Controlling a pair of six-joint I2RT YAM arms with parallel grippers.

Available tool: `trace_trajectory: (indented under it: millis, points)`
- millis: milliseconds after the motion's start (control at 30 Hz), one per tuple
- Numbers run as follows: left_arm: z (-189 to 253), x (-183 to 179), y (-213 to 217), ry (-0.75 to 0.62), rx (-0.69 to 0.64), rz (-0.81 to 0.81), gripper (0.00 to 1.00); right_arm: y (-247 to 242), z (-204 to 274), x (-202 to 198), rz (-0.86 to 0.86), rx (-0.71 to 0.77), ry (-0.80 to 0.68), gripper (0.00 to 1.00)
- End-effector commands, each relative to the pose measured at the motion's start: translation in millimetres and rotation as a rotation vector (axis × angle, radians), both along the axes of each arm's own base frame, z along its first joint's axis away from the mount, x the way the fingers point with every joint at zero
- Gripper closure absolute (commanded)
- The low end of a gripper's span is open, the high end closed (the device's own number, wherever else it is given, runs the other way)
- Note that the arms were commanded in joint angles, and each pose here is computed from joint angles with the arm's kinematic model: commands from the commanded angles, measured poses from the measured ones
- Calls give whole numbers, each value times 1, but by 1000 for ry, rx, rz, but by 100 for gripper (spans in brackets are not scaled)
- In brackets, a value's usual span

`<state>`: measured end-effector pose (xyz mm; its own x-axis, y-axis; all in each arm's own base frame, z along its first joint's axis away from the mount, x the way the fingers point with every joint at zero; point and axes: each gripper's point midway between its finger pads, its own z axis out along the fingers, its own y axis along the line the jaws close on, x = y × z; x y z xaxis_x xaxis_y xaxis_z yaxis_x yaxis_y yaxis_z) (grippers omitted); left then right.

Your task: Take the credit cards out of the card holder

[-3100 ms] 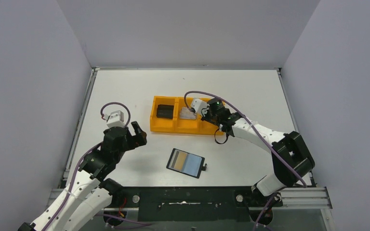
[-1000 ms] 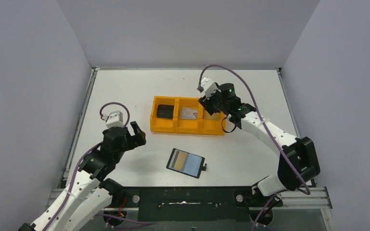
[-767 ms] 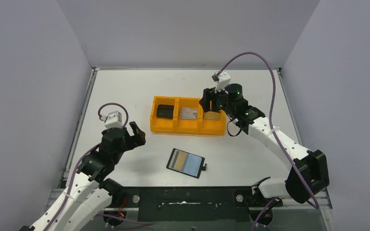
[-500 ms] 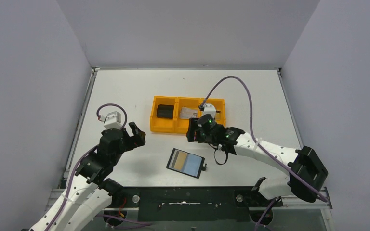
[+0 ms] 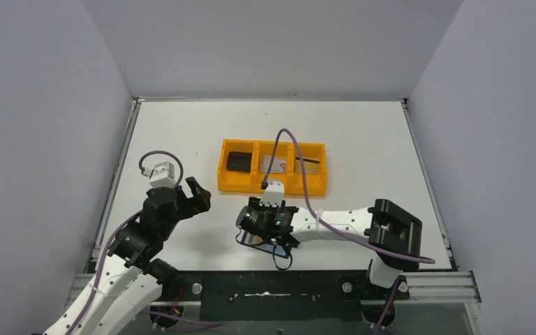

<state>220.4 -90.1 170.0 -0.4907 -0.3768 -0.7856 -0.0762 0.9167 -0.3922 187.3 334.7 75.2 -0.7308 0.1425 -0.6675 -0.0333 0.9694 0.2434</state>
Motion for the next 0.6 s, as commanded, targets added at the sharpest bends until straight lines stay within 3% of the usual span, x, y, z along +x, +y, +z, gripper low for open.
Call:
trace_trajectory:
  millis: [0,567]
  points:
    - [26,7,-2,-81,-51,12,9,3,12,9,-122,-25,-78,48]
    - [20,8,-5,-59,-44,6,9,1,-42,-4,-77,-153,25,53]
